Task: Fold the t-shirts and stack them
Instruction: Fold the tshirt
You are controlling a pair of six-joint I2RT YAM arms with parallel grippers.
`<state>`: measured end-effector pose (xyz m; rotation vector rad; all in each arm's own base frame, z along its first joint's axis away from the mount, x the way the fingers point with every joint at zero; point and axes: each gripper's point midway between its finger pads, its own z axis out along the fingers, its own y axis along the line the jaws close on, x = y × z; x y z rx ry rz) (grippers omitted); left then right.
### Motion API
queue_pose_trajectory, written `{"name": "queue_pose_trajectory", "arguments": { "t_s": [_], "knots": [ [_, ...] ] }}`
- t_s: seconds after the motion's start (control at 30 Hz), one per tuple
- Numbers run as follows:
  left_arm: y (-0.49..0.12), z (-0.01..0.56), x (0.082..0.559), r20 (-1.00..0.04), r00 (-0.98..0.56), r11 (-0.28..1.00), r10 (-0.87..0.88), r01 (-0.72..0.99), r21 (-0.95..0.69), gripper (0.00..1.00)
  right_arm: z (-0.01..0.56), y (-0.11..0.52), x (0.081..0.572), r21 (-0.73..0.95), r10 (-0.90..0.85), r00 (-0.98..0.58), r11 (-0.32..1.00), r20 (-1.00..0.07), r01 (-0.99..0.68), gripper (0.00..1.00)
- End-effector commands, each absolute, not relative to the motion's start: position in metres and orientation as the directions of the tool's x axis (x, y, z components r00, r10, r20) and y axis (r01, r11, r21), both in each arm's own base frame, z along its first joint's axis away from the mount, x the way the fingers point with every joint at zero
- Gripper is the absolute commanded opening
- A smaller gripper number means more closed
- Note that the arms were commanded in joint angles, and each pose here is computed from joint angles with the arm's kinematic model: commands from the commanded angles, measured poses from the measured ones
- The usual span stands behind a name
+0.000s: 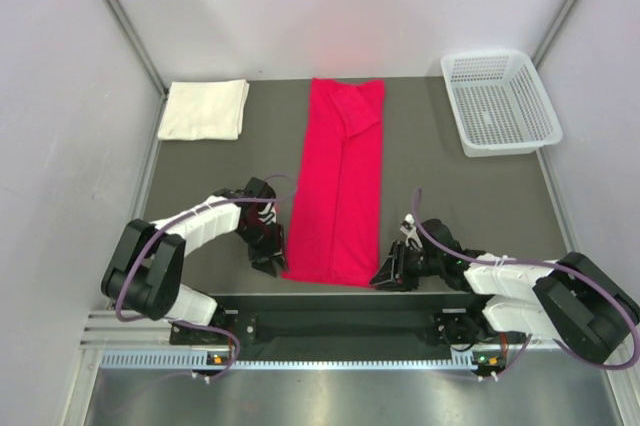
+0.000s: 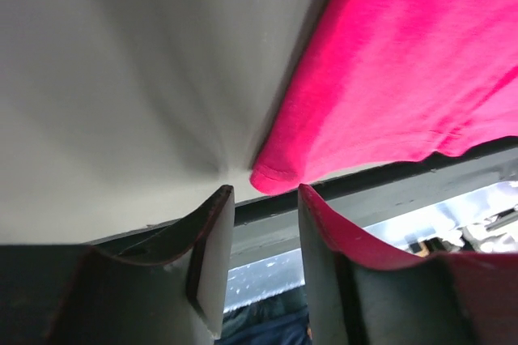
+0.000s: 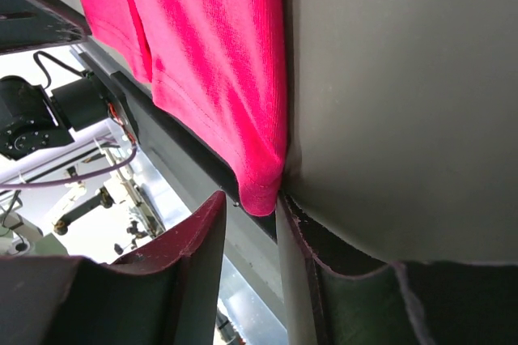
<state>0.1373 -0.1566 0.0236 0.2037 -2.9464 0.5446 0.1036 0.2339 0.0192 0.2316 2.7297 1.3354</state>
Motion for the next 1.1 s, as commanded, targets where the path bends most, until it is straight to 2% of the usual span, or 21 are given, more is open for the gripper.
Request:
{"name": "queue_pose_trajectory", "arguments": {
  "t_s": [0.0,0.1,0.4,0.57,0.6,0.67,0.7,0.8,1.0,1.07],
  "knots": [
    [-0.162,0.036,0.151,0.082,-0.988,0.909,-0.133,-0.154,-0.388,0.43,0.017,0.232,0.110,0.784,0.196,-0.980,0.615,-0.048,0.084,0.32],
    [-0.168,0.033,0.153,0.087,-0.987,0.895,-0.137,-0.161,-0.417,0.43,0.017,0.232,0.110,0.783,0.196,-0.980,0.616,-0.047,0.085,0.32],
    [-0.165,0.022,0.147,0.120,-0.981,0.902,-0.150,-0.185,-0.390,0.33,0.015,0.230,0.106,0.782,0.195,-0.980,0.617,-0.042,0.090,0.31],
    [-0.169,0.017,0.140,0.146,-0.980,0.900,-0.137,-0.185,-0.395,0.17,0.014,0.231,0.106,0.785,0.193,-0.980,0.612,-0.038,0.090,0.22],
    [-0.169,0.016,0.137,0.152,-0.979,0.900,-0.138,-0.188,-0.394,0.09,0.014,0.231,0.106,0.786,0.193,-0.981,0.612,-0.036,0.092,0.19],
    [-0.171,0.015,0.135,0.152,-0.978,0.893,-0.142,-0.192,-0.407,0.01,0.014,0.231,0.106,0.786,0.193,-0.981,0.612,-0.036,0.092,0.15],
    [-0.170,0.014,0.132,0.157,-0.977,0.892,-0.144,-0.196,-0.407,0.00,0.014,0.231,0.106,0.786,0.190,-0.981,0.612,-0.037,0.089,0.09],
    [-0.170,0.014,0.128,0.153,-0.976,0.888,-0.154,-0.205,-0.412,0.00,0.013,0.229,0.106,0.779,0.191,-0.981,0.621,-0.040,0.090,0.00],
    [-0.179,0.025,0.123,0.123,-0.978,0.867,-0.171,-0.209,-0.452,0.00,0.009,0.216,0.100,0.721,0.184,-0.982,0.687,-0.048,0.093,0.00],
    [-0.187,0.028,0.118,0.130,-0.978,0.862,-0.165,-0.207,-0.463,0.00,0.016,0.215,0.101,0.725,0.174,-0.981,0.686,-0.082,0.061,0.00]
  ]
}}
